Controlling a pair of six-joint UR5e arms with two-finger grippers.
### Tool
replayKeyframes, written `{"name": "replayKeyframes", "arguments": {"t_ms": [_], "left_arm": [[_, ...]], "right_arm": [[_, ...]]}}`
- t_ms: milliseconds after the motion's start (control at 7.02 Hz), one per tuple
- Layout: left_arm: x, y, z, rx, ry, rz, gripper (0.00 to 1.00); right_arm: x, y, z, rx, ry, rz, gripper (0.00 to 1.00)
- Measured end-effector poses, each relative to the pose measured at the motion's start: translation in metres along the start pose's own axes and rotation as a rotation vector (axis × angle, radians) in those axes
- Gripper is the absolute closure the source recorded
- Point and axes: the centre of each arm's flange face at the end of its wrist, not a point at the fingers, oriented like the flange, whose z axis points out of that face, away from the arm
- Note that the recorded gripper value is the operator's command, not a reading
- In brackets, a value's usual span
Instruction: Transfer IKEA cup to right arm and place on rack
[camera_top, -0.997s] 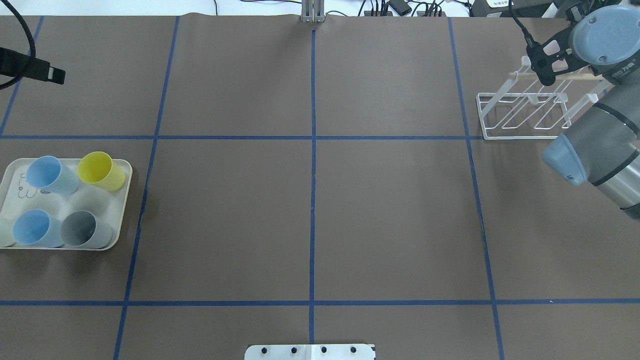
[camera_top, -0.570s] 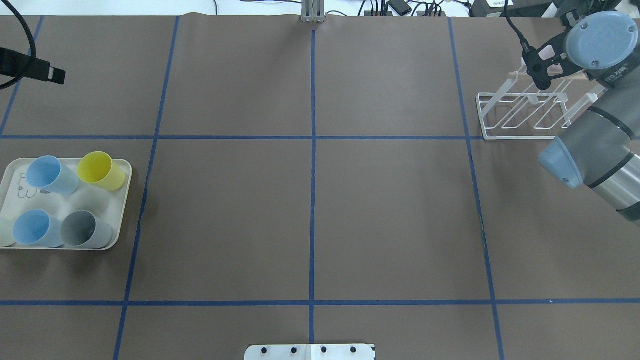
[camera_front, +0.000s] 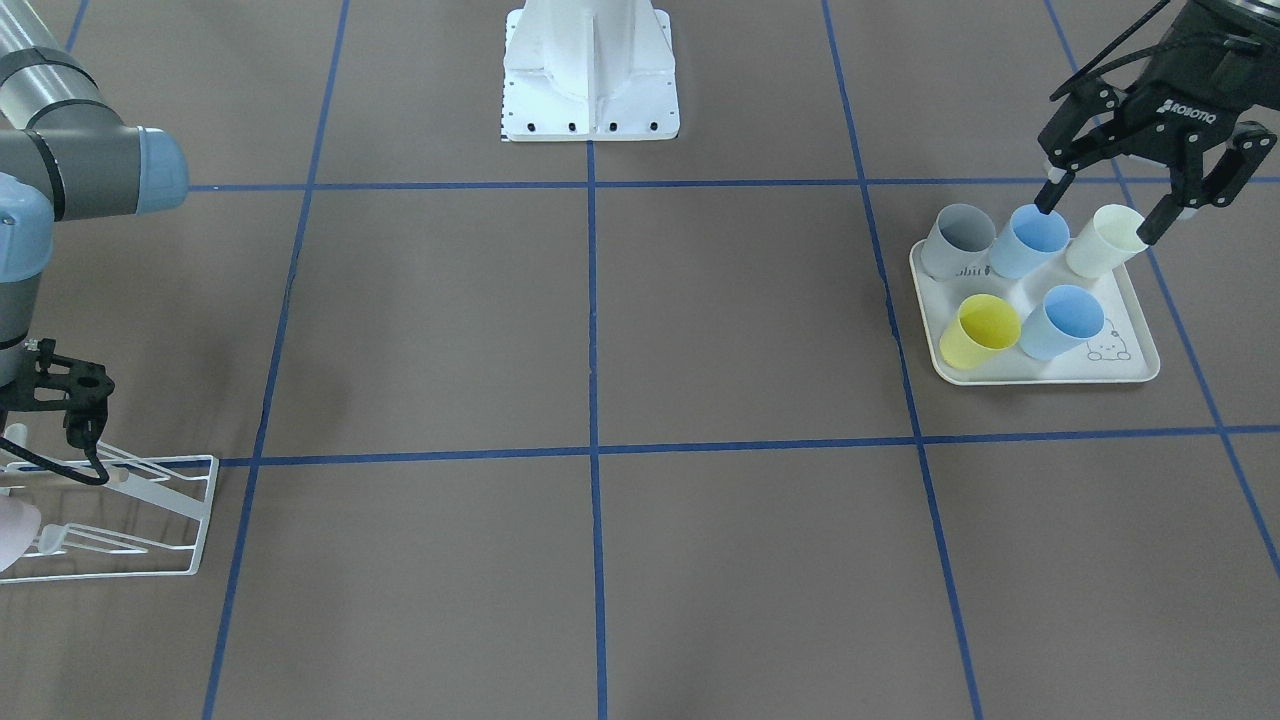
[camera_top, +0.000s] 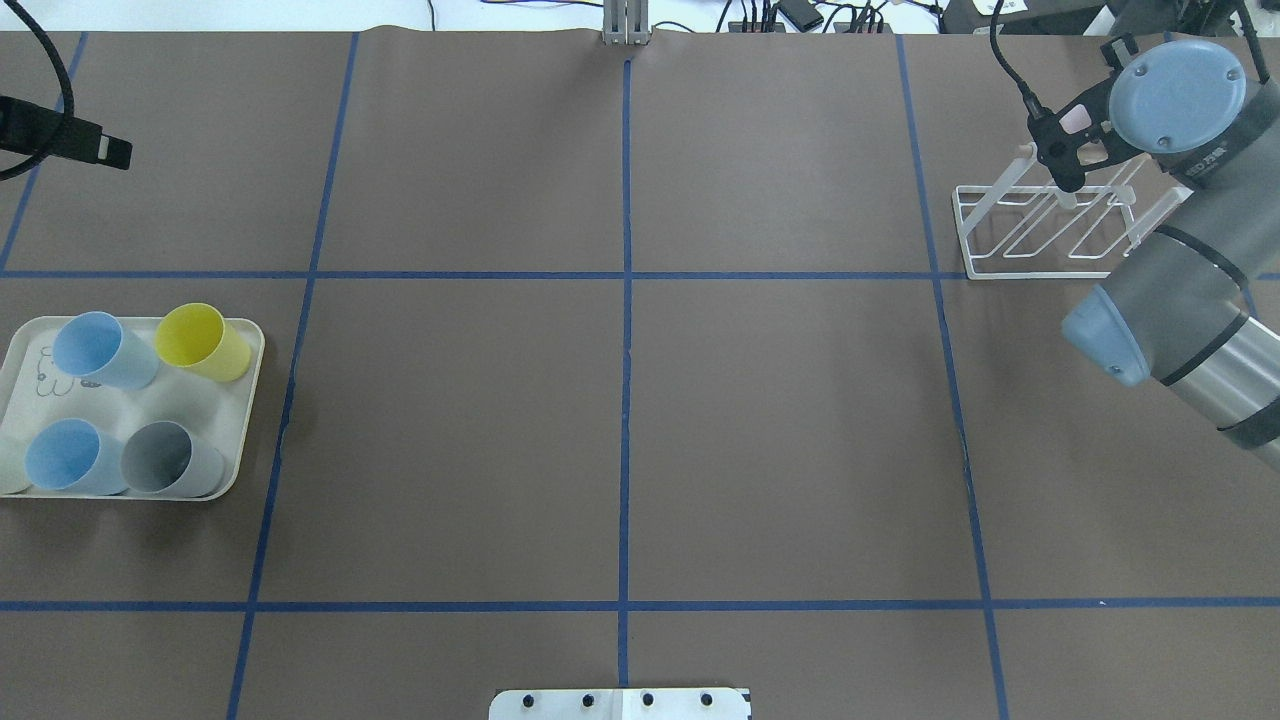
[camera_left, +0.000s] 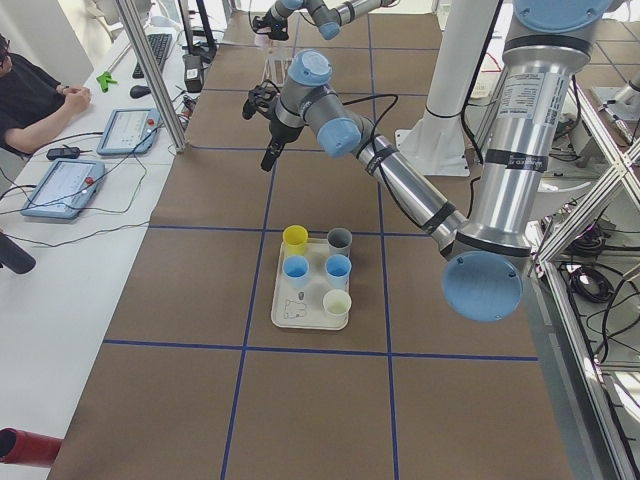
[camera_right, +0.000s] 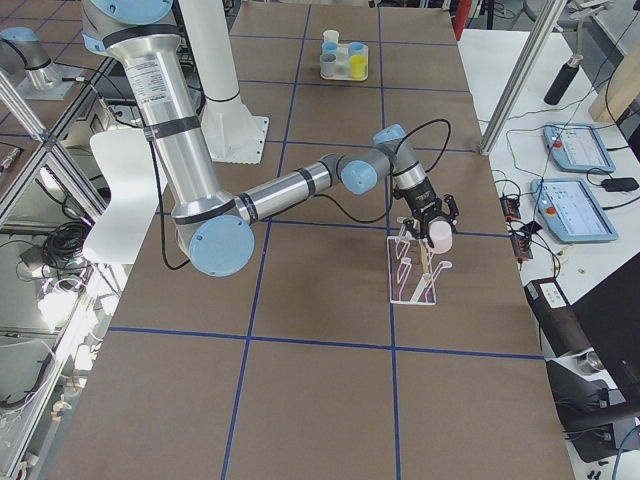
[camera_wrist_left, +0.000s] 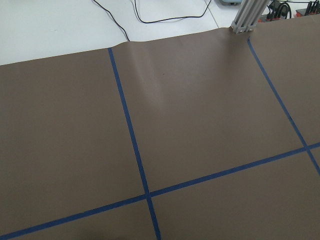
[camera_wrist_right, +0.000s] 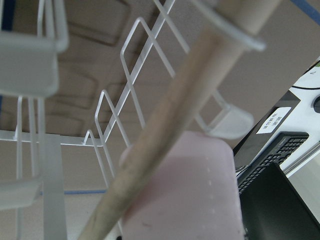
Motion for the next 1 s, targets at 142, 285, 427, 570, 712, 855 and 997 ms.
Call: {"name": "replayKeyframes", "arguments": {"t_ms": [142, 285, 427, 570, 712, 855, 997], "left_arm": [[0.000, 0.000, 0.000, 0.000, 0.000, 0.000, 0.00], [0.000, 0.000, 0.000, -0.001, 0.000, 0.000, 0.00], [0.000, 0.000, 0.001, -0.001, 0.000, -0.001, 0.00], [0.000, 0.000, 0.001, -0.001, -0.001, -0.001, 0.00], [-0.001, 0.000, 0.001, -0.002, -0.001, -0.002, 0.00], [-0.001, 0.000, 0.002, -0.002, -0.001, -0.001, 0.00], [-0.001, 0.000, 0.002, -0.003, -0.001, -0.001, 0.00]], "right_arm": [[-0.001, -0.005, 0.001, -0.005, 0.002, -0.008, 0.19], [-0.001, -0.007, 0.001, -0.007, 0.003, -0.012, 0.19], [-0.002, -0.007, 0.001, -0.008, 0.002, -0.013, 0.16], [-0.001, -0.007, 0.000, -0.007, 0.005, -0.012, 0.09], [0.010, -0.002, -0.012, 0.001, 0.028, 0.003, 0.05], [0.032, 0.014, -0.037, 0.029, 0.071, 0.037, 0.02], [0.050, 0.033, -0.069, 0.078, 0.117, 0.082, 0.02]]}}
